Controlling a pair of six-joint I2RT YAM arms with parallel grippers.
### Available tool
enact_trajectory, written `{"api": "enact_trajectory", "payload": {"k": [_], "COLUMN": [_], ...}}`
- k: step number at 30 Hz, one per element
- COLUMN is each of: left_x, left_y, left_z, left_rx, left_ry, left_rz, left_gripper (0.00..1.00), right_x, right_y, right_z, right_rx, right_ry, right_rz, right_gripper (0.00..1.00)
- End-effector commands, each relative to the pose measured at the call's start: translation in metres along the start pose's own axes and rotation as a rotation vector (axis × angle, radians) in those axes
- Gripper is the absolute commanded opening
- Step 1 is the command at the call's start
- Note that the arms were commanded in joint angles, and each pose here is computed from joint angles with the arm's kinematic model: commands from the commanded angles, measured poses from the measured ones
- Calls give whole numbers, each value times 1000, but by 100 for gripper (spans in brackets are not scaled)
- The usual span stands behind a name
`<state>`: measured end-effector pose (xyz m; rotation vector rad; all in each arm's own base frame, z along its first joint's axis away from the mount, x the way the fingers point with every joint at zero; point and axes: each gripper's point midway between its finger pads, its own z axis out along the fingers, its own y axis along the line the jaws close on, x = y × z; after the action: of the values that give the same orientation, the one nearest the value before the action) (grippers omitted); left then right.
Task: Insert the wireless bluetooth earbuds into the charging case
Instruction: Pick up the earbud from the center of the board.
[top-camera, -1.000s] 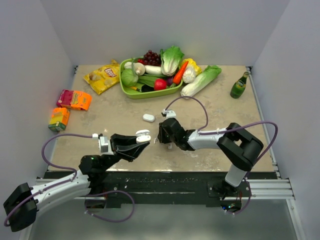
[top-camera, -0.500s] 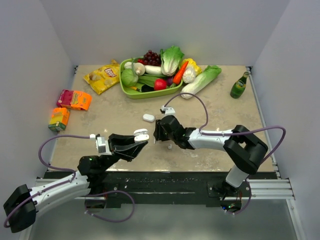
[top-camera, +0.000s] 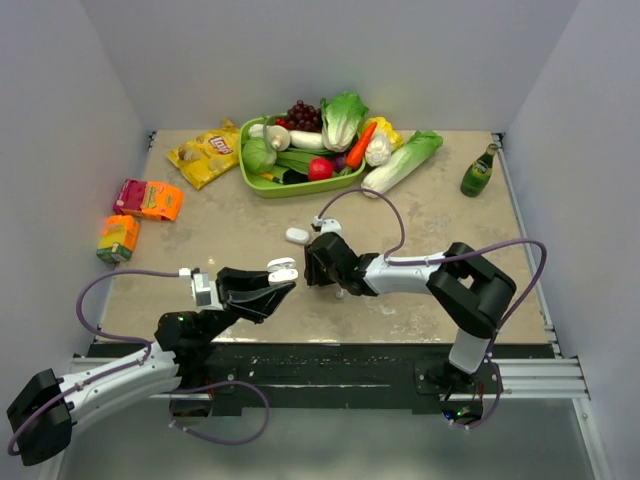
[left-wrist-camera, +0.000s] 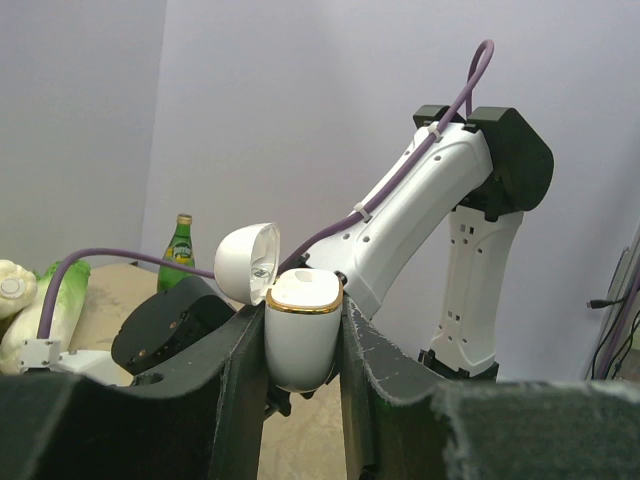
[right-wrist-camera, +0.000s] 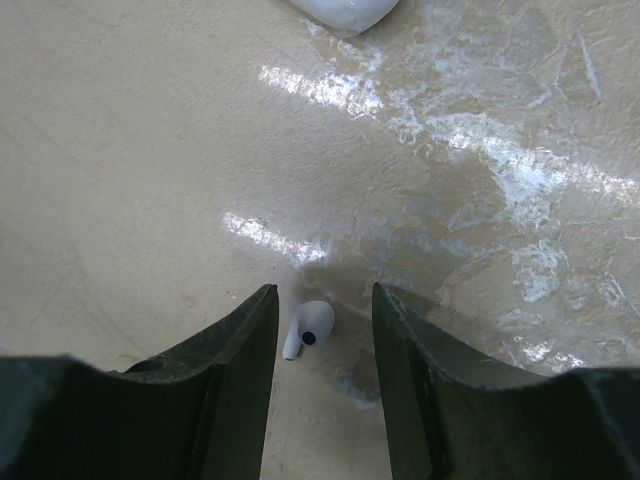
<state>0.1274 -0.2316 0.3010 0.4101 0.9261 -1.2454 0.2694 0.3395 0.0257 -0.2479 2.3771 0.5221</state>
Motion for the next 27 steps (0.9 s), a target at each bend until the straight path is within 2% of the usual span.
{"api": "enact_trajectory", "payload": {"k": [1,7,14,27], "left_x": [72,72,71,69], "left_y": [18,18,18,19], "left_z": [-61,-60,-60,-60], "left_rx": [-68,-65,-70,-78], "left_ry": [168,169,168,160], "left_rz": [-30,-30,-34,-34], "left_gripper": [0,0,0,0], "right_x": [-1,7,19,39], "right_y": [9,6,-7,-30], "right_z": [3,4,7,8], "right_rx": [-18,18,136,254], "right_ry": [7,30,46,74], "right_rz": [-19,-60,-138,-143], "right_gripper": [45,43,42,41]}}
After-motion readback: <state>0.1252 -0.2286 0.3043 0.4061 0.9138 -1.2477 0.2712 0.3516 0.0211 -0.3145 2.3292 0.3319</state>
